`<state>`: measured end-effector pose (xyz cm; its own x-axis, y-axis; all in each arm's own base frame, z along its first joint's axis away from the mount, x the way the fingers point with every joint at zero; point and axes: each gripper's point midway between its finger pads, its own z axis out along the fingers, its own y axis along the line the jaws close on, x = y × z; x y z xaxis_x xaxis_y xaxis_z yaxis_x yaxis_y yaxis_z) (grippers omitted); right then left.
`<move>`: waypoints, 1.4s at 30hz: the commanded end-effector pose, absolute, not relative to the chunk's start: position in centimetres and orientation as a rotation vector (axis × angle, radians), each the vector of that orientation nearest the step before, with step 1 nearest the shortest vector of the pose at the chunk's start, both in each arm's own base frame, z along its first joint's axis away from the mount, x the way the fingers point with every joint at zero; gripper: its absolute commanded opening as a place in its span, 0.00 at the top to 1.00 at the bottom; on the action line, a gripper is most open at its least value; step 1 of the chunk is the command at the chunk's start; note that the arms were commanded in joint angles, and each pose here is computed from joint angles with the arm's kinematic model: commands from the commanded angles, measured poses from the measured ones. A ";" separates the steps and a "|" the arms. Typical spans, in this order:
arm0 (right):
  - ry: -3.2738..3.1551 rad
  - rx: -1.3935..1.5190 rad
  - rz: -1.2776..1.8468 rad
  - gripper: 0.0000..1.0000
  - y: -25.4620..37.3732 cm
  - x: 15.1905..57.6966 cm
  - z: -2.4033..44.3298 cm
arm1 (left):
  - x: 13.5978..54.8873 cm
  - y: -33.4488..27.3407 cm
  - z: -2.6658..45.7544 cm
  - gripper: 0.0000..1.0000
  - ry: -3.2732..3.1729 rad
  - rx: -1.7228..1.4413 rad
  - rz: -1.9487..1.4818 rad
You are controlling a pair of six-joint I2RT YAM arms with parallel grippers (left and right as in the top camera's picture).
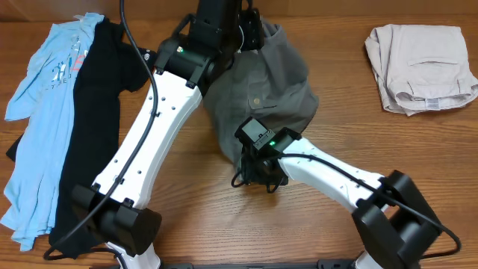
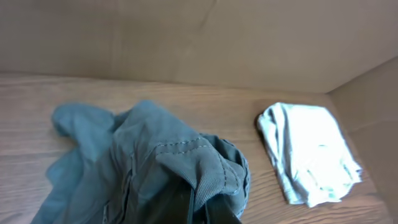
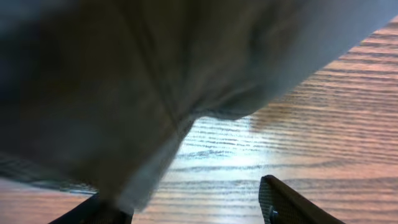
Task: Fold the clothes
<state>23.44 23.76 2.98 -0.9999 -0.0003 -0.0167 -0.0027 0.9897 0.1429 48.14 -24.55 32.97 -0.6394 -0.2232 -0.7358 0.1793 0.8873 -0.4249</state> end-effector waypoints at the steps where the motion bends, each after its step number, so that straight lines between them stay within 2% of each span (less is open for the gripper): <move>1: 3.031 0.119 0.344 0.34 25.5 26.4 4.2 | 48.2 -24.8 36.0 0.96 2.120 -0.040 -0.657; 4: 2.967 0.216 0.425 0.36 26.7 27.8 4.6 | 48.0 -24.7 35.6 0.96 2.138 -0.041 -0.650; 6: 2.891 0.309 0.470 0.43 27.6 29.5 4.7 | 47.7 -24.5 35.1 0.96 2.162 -0.042 -0.640; 10: 2.915 0.351 0.439 0.71 27.4 29.4 3.5 | 47.7 -24.4 34.9 0.96 2.170 -0.045 -0.631; 13: 2.981 0.360 0.369 0.81 26.4 28.0 2.8 | 47.9 -24.0 35.0 0.96 2.161 -0.061 -0.609; 15: 3.028 0.364 0.339 0.83 25.9 27.0 2.5 | 48.2 -23.5 35.0 0.96 2.154 -0.068 -0.591; 20: 3.115 0.341 0.365 0.82 26.0 25.2 2.4 | 49.4 -20.9 35.0 0.96 2.146 -0.123 -0.563; 22: 3.124 0.340 0.358 0.73 25.9 25.0 2.4 | 50.0 -19.3 35.0 0.96 2.141 -0.157 -0.545; 24: 3.123 0.340 0.368 0.54 26.0 25.0 2.5 | 50.4 -18.3 35.0 0.96 2.140 -0.175 -0.546; 25: 3.111 0.337 0.384 0.49 26.3 25.3 2.5 | 50.5 -17.8 35.0 0.96 2.144 -0.180 -0.553; 32: 3.017 0.312 0.502 0.49 28.1 27.4 3.1 | 50.3 -17.4 34.4 0.96 2.170 -0.190 -0.542; 33: 3.009 0.309 0.512 0.53 28.2 27.6 3.2 | 50.3 -17.4 34.4 0.96 2.170 -0.190 -0.542; 35: 2.997 0.311 0.527 0.68 28.5 27.8 3.3 | 50.3 -17.4 34.4 0.96 2.169 -0.190 -0.542; 36: 2.998 0.311 0.527 0.82 28.5 27.8 3.3 | 50.3 -17.4 34.4 0.96 2.168 -0.190 -0.543; 40: 3.015 0.305 0.511 0.96 28.4 27.3 3.1 | 50.6 -17.3 34.7 0.96 2.154 -0.192 -0.545; 42: 3.018 0.288 0.511 0.96 28.7 27.0 3.1 | 50.6 -17.3 34.8 0.96 2.150 -0.192 -0.546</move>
<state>27.06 27.89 2.90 -0.9768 0.2121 -0.0281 0.1917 0.9258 0.3257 50.33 -17.24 32.53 -0.6396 -0.3121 -0.7025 0.0350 0.9011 -0.4322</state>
